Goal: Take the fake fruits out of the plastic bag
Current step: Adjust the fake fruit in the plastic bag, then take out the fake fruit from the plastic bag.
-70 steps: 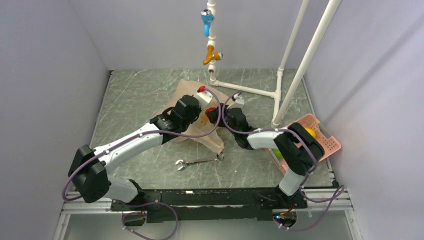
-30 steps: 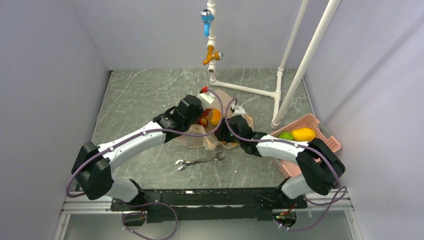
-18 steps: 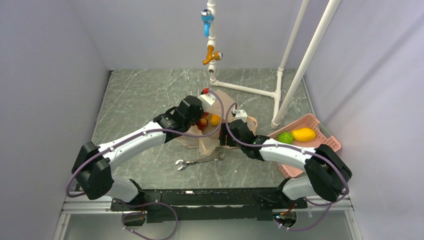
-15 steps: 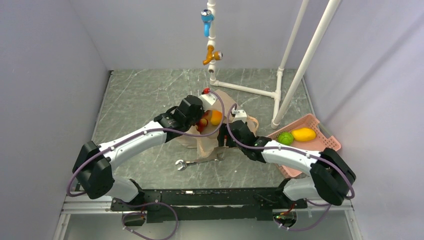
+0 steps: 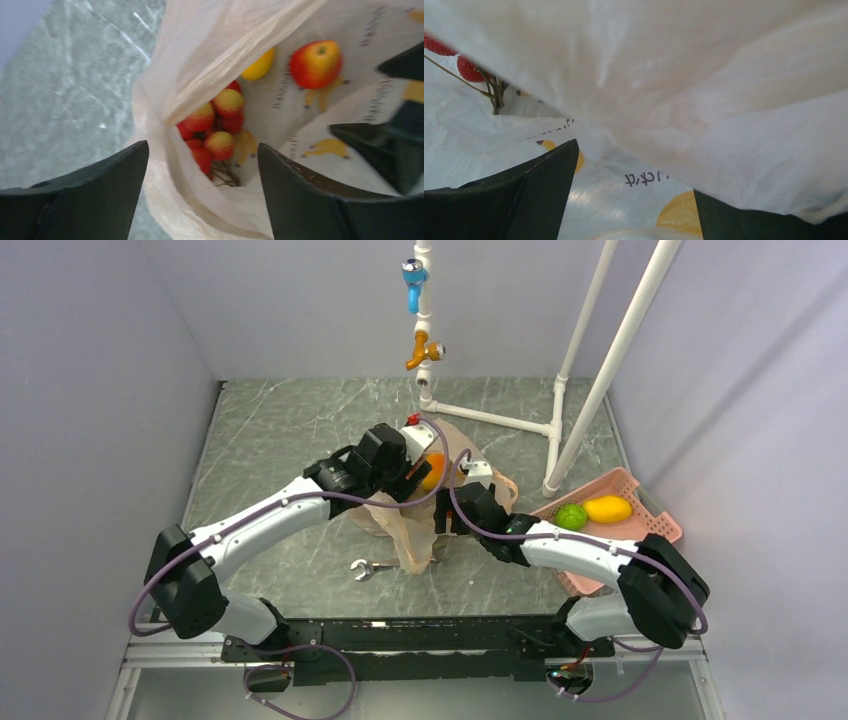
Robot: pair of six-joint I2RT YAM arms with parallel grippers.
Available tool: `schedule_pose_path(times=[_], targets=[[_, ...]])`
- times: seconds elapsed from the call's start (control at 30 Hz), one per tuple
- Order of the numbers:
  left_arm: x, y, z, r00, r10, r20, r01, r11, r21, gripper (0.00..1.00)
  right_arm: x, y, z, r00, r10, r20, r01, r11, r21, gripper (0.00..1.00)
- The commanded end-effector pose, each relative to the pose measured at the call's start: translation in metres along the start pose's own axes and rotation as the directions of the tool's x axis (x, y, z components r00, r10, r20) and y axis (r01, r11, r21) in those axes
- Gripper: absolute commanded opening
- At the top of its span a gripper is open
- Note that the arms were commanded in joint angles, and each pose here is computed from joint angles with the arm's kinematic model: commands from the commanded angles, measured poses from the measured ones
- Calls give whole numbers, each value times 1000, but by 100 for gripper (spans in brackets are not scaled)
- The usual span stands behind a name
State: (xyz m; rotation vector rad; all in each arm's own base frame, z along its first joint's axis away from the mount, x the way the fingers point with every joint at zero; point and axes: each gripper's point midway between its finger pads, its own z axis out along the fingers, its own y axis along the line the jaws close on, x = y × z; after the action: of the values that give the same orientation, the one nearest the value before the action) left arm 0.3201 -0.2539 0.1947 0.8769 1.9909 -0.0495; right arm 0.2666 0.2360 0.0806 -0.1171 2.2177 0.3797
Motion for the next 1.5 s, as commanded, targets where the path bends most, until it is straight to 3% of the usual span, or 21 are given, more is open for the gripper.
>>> schedule_pose_path(times=[0.0, 0.1, 0.3, 0.47, 0.63, 0.77, 0.9, 1.13, 1.27, 1.37, 1.47], targets=[[-37, -14, -48, 975, -219, 31, 213, 968, 134, 92, -37, 16, -7, 993, 54, 102, -49, 998, -43, 83], [-31, -27, -74, 934, -357, -37, 357, 914, 194, 99, -36, 17, -14, 989, 87, 121, -77, 993, -85, 83], [-31, -66, -129, 809, -583, -74, 573, 753, 324, 99, -28, 29, -18, 985, 156, 76, -141, 974, -177, 83], [-13, -90, -151, 741, -662, -116, 665, 698, 265, 98, -26, 33, -19, 988, 143, 54, -130, 971, -201, 82], [27, -99, -150, 689, -707, -160, 722, 688, 70, 99, -33, 26, -26, 986, 143, 89, -124, 974, -189, 82], [24, -117, -135, 626, -770, -125, 779, 611, 141, 99, -42, 18, -26, 978, 157, 135, -137, 980, -145, 82], [25, -108, -124, 600, -798, -53, 799, 595, 91, 99, -52, 6, -20, 974, 150, 168, -144, 988, -50, 82], [27, -129, -98, 660, -747, -76, 751, 654, 90, 99, -65, -3, -16, 975, 107, 197, -116, 993, 34, 82], [48, -133, -87, 685, -719, -118, 725, 689, 10, 76, -67, -4, -13, 973, 98, 210, -108, 993, 40, 82], [67, -134, -86, 681, -718, -142, 725, 689, -7, 48, -66, -5, -5, 975, 90, 203, -105, 992, 64, 82], [78, -139, -88, 662, -733, -160, 744, 668, 22, 13, -61, -5, 7, 978, 92, 189, -109, 990, 84, 82]])
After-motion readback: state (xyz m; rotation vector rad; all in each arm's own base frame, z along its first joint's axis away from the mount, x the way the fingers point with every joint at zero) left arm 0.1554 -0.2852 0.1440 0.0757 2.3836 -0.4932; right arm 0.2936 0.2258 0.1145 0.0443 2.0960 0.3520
